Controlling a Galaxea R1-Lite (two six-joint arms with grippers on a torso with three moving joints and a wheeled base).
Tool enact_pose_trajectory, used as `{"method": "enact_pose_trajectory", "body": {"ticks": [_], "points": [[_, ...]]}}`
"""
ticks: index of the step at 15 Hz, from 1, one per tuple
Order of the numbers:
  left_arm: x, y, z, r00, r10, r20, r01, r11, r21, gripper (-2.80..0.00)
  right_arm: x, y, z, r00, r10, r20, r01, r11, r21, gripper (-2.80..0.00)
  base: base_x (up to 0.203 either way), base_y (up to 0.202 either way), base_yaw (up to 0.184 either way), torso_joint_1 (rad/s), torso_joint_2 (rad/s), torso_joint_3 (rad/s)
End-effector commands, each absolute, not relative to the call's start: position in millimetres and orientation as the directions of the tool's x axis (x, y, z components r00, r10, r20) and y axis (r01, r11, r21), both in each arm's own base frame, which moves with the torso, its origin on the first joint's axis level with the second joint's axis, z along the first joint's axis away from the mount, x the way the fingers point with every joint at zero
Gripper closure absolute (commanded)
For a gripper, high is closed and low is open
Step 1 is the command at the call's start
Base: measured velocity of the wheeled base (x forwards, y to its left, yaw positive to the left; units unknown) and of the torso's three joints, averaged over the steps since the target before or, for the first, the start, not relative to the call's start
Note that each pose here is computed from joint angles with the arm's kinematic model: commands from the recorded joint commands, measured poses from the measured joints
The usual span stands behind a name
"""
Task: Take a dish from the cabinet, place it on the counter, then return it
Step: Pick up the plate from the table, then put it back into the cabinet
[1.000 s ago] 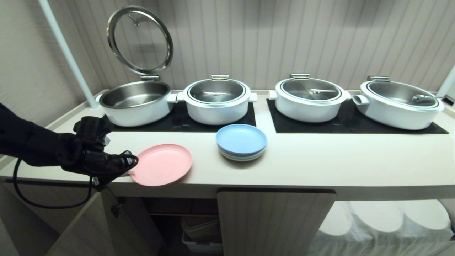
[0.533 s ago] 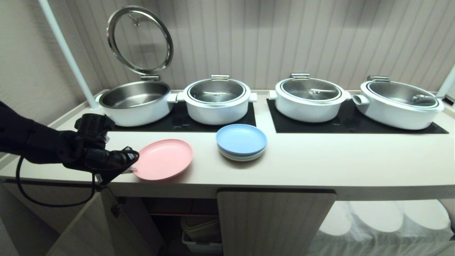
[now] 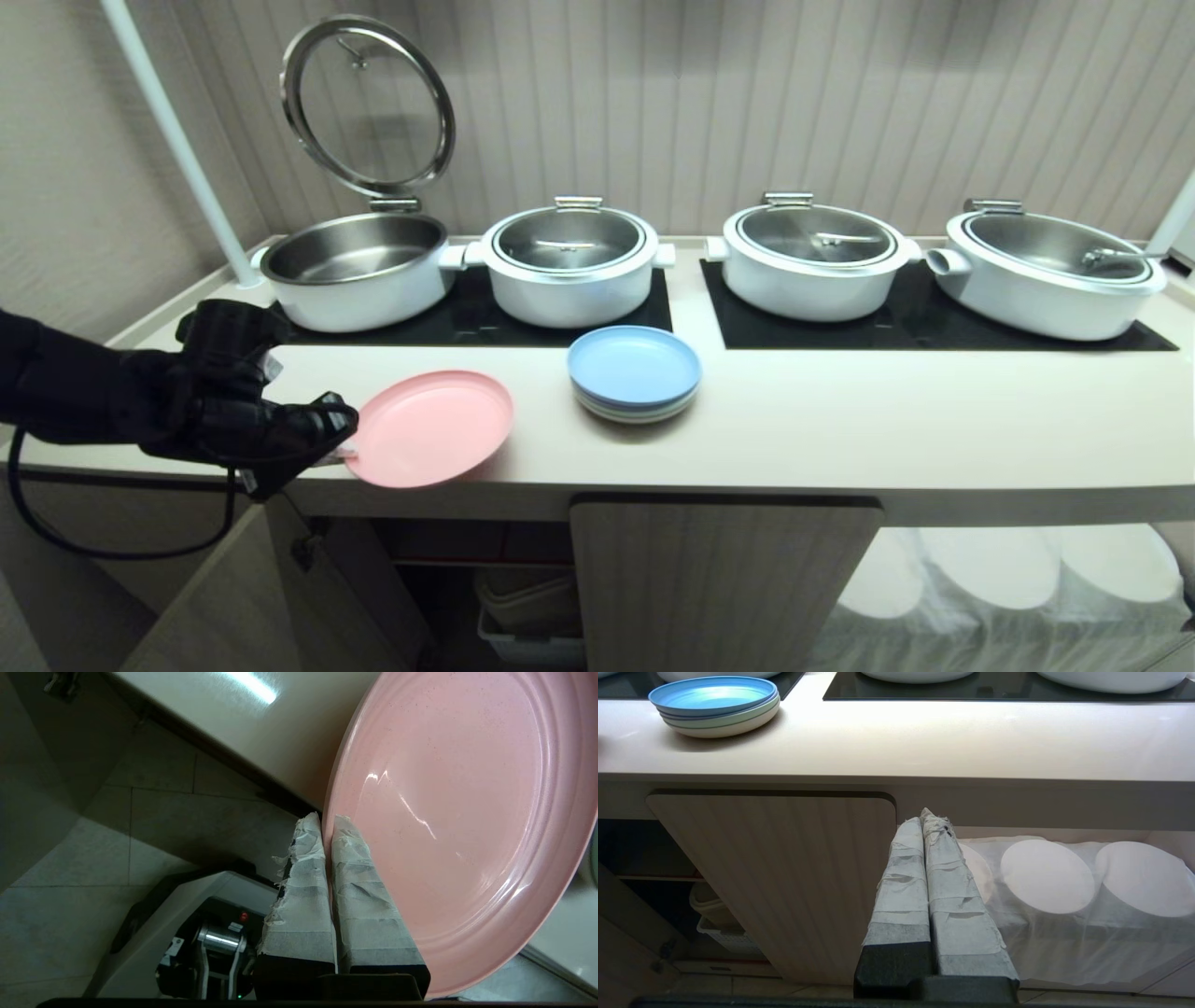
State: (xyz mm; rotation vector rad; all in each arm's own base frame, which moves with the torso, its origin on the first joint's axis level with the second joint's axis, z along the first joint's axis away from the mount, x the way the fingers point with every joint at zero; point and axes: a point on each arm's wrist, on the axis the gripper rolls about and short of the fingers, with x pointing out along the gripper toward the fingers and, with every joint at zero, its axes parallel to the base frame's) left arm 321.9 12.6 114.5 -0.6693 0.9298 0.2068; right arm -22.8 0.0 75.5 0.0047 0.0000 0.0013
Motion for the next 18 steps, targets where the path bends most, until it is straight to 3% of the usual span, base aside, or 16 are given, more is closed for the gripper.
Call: {"method": "enact_pose_trajectory", "body": {"ticks": [1,18], "points": [[301.7,12.3,118.5,0.59,-0.116,-0.799,-0.426,0.796,-0.43,0.0,-22.8,0.0,75.5,1.0,0.002,0.0,-0.002,1.0,0.005,0.0,0.0,0.0,0.0,0.0,0.0,0.0],[174.4,5.2,145.4,0.541,-0.235,-0.808,-0.261,0.866,-0.427,0.0,-22.8,0.0,75.5,1.0,0.002,0.0,-0.002,1.0,0.005,0.0,0.0,0.0,0.0,0.0,0.0,0.0]]}}
